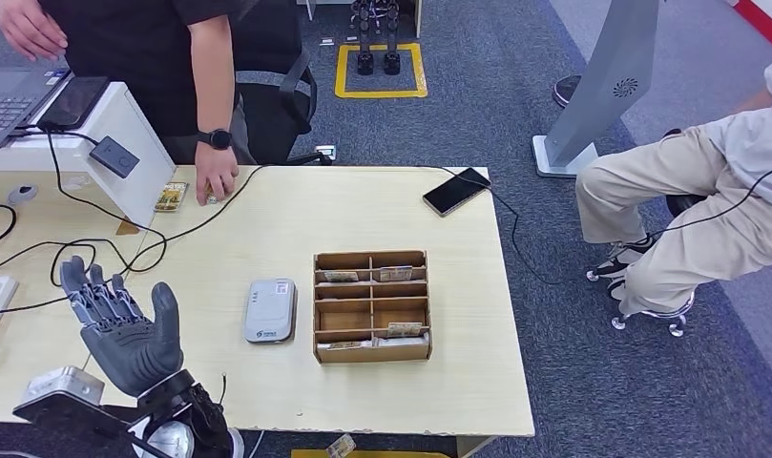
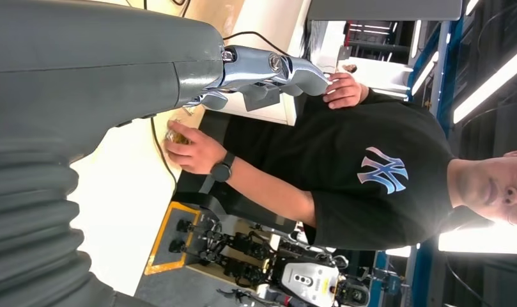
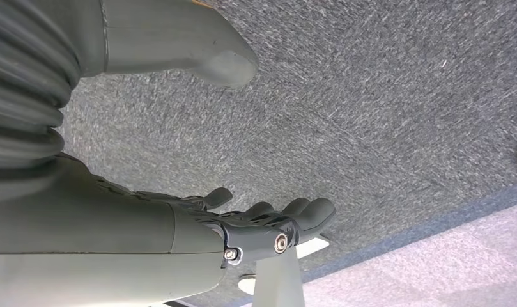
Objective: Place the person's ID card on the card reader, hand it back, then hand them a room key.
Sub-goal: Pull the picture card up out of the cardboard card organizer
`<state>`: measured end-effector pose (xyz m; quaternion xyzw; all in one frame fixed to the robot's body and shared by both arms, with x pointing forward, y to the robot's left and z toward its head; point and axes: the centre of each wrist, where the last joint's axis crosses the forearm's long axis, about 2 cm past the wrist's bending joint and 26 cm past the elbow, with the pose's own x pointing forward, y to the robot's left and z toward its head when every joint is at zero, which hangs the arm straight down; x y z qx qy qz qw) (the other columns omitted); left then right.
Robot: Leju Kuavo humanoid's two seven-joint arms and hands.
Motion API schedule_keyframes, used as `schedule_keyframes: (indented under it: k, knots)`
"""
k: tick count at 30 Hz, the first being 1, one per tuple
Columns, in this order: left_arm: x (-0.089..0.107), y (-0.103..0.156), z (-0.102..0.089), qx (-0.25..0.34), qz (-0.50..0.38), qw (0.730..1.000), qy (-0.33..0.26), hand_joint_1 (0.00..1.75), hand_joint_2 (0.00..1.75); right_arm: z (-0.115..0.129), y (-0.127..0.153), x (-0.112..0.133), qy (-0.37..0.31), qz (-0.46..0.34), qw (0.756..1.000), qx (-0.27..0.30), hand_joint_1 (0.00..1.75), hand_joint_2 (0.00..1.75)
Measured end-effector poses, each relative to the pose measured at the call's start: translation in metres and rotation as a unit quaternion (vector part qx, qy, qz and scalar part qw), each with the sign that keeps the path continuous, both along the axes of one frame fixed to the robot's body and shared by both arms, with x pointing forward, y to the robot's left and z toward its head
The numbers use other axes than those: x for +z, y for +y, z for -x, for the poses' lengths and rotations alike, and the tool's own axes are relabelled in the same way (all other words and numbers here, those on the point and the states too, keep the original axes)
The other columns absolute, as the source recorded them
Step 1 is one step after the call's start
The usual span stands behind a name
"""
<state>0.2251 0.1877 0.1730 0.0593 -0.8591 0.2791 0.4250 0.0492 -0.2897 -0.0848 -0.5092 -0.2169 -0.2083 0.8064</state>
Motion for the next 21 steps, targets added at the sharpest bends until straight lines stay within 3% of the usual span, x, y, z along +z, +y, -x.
schedule_keyframes:
  k: [10,12,14,16,21]
  knots:
    - [0.0,0.0,0.0001,0.001,0.0,1.0,0.0,0.0,1.75,0.0,0.0,0.0,0.0,0.0,1.0,0.001,0.0,1.75]
    - [0.0,0.0,0.0001,0.001,0.0,1.0,0.0,0.0,0.87,0.0,0.0,0.0,0.0,0.0,1.0,0.001,0.0,1.75]
    - [0.0,0.0,0.0001,0.0,0.002,1.0,0.0,0.0,0.87,0.0,0.0001,0.0,0.001,0.0,1.0,0.002,0.0,1.75]
    - [-0.0001,0.0001,0.0001,0.0,0.003,1.0,0.001,0.0,1.75,-0.0001,0.0002,0.0,0.001,0.0,1.0,0.003,0.0,1.75]
    - [-0.0001,0.0001,0.0001,0.0,0.003,1.0,0.0,0.0,1.75,-0.0001,0.0003,-0.0001,0.001,0.0,1.0,0.004,0.0,1.75]
